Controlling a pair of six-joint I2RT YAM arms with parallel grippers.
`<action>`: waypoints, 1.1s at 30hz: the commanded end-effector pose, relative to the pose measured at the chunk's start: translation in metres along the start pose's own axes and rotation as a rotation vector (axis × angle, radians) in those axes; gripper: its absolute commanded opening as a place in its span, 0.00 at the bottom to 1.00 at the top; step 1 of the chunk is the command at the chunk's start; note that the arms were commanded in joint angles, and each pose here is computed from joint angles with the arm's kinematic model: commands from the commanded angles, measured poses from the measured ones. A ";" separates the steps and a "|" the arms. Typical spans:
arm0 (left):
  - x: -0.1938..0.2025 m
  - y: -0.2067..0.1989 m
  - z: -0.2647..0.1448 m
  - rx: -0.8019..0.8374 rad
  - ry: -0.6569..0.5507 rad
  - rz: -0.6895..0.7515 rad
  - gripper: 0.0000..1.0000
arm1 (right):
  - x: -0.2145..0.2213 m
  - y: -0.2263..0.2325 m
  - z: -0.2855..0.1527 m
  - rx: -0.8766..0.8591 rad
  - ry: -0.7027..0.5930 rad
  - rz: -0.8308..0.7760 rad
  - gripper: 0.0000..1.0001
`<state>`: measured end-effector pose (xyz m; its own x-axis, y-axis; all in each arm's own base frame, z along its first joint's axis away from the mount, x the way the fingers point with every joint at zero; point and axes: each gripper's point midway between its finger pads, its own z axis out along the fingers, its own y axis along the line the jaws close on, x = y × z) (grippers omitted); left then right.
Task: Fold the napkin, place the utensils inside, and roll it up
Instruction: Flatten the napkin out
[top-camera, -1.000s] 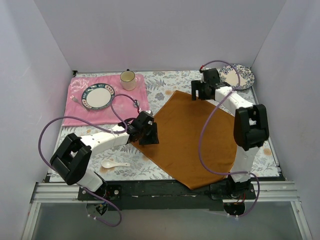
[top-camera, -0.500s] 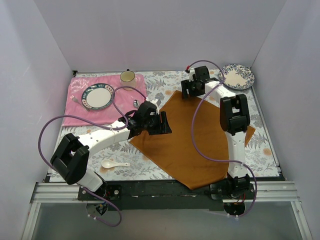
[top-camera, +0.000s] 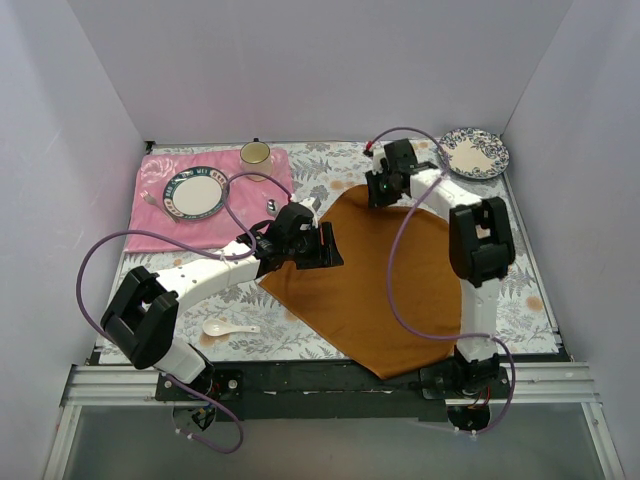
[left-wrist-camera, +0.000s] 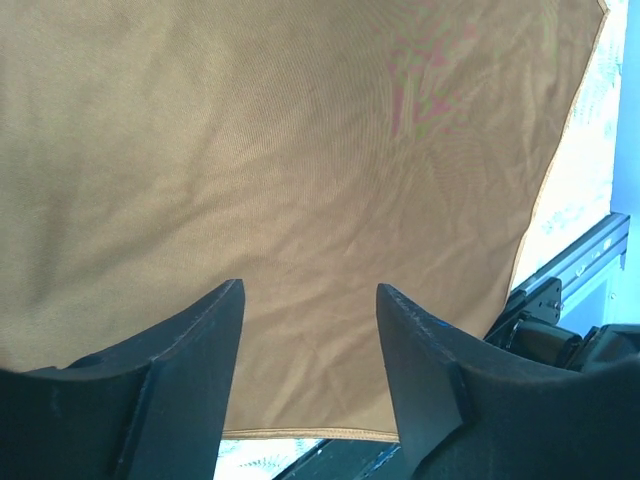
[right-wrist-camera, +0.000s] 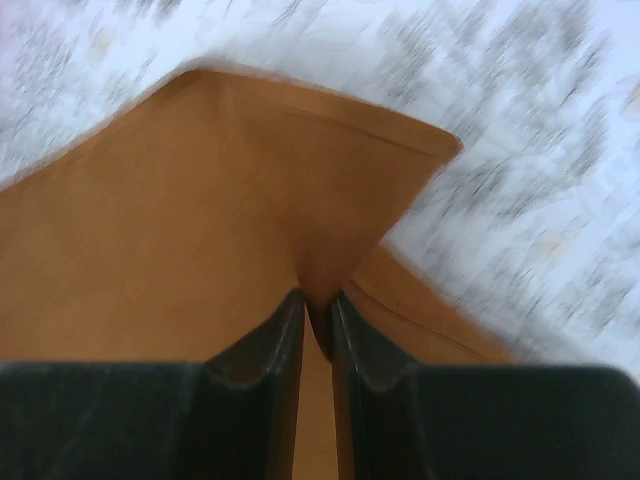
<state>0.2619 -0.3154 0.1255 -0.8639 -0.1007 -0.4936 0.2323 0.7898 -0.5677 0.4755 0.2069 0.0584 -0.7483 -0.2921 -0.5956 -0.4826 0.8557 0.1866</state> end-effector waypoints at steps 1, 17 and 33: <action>-0.011 -0.005 -0.007 0.003 -0.054 0.016 0.56 | 0.046 0.084 -0.062 -0.081 -0.052 -0.012 0.46; -0.009 -0.008 -0.014 0.021 -0.044 0.019 0.61 | 0.052 0.051 -0.064 -0.030 0.016 0.025 0.62; -0.002 0.011 -0.009 -0.045 -0.052 -0.026 0.70 | 0.131 0.123 -0.055 0.000 0.099 -0.114 0.48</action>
<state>0.2623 -0.3108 0.1196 -0.8633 -0.1200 -0.4902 0.2067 0.8021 -0.5603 0.2776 0.2385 0.0415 -0.7606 -0.4317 -0.4849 -0.5628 0.8107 0.1611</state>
